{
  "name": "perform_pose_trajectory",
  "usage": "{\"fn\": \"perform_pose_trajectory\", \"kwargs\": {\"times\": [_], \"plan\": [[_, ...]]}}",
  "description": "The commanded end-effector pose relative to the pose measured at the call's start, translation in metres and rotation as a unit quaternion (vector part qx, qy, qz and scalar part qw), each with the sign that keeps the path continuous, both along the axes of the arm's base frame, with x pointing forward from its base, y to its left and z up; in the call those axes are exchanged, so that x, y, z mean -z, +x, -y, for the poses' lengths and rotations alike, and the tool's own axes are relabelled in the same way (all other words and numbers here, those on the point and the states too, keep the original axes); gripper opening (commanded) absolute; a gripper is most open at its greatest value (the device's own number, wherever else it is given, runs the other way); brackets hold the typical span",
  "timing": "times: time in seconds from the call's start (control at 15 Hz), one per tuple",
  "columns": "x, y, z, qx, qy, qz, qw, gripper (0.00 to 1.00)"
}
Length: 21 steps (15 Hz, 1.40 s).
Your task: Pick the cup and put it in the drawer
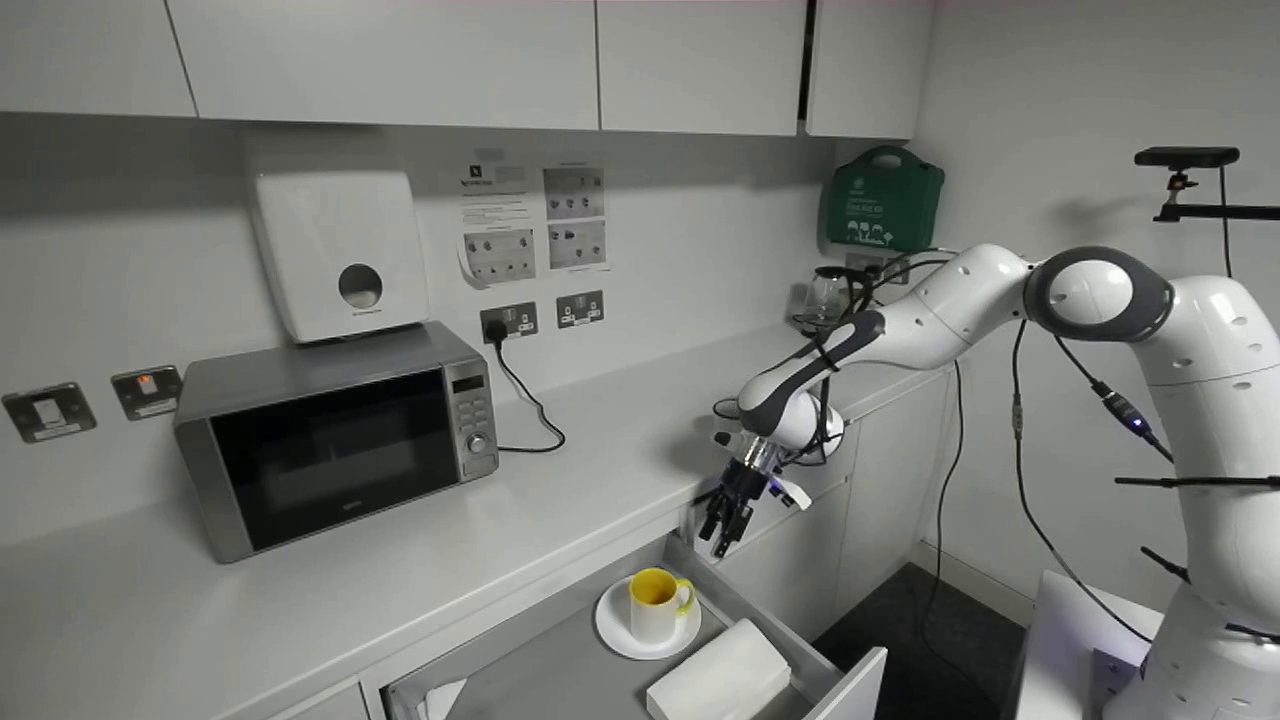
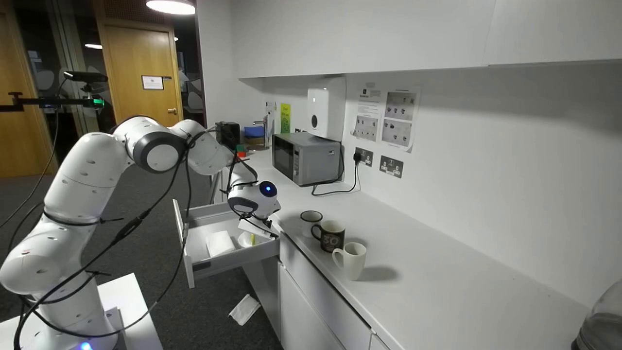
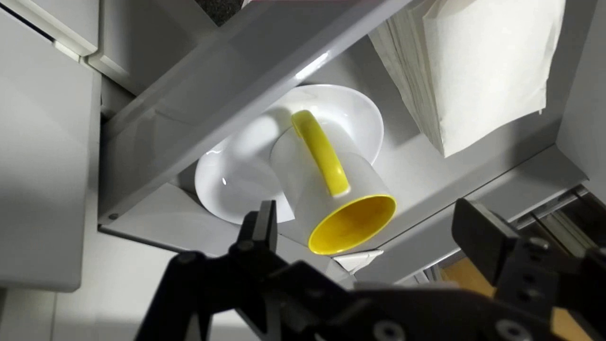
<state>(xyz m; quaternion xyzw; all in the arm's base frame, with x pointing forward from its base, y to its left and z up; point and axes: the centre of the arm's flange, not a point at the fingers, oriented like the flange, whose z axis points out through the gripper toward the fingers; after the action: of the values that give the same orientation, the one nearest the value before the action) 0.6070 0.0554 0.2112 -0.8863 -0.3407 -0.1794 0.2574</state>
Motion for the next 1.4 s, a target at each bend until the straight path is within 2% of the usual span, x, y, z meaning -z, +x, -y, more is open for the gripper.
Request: {"fn": "perform_pose_trajectory", "kwargs": {"times": [0.0, 0.13, 0.33, 0.53, 0.8, 1.07, 1.13, 1.33], "plan": [[-0.041, -0.052, 0.013, 0.027, 0.012, 0.018, 0.9994, 1.00], [-0.057, -0.069, 0.018, 0.065, 0.012, 0.016, 0.9976, 1.00], [-0.079, -0.095, 0.030, 0.131, -0.009, 0.012, 0.9913, 1.00], [-0.095, -0.119, 0.041, 0.171, -0.038, 0.012, 0.9845, 1.00], [-0.098, -0.143, 0.054, 0.225, -0.128, 0.011, 0.9657, 1.00], [-0.086, -0.161, 0.067, 0.266, -0.216, -0.012, 0.9395, 1.00], [-0.080, -0.167, 0.071, 0.274, -0.229, -0.020, 0.9339, 1.00], [-0.068, -0.180, 0.081, 0.287, -0.240, -0.058, 0.9256, 1.00]]}}
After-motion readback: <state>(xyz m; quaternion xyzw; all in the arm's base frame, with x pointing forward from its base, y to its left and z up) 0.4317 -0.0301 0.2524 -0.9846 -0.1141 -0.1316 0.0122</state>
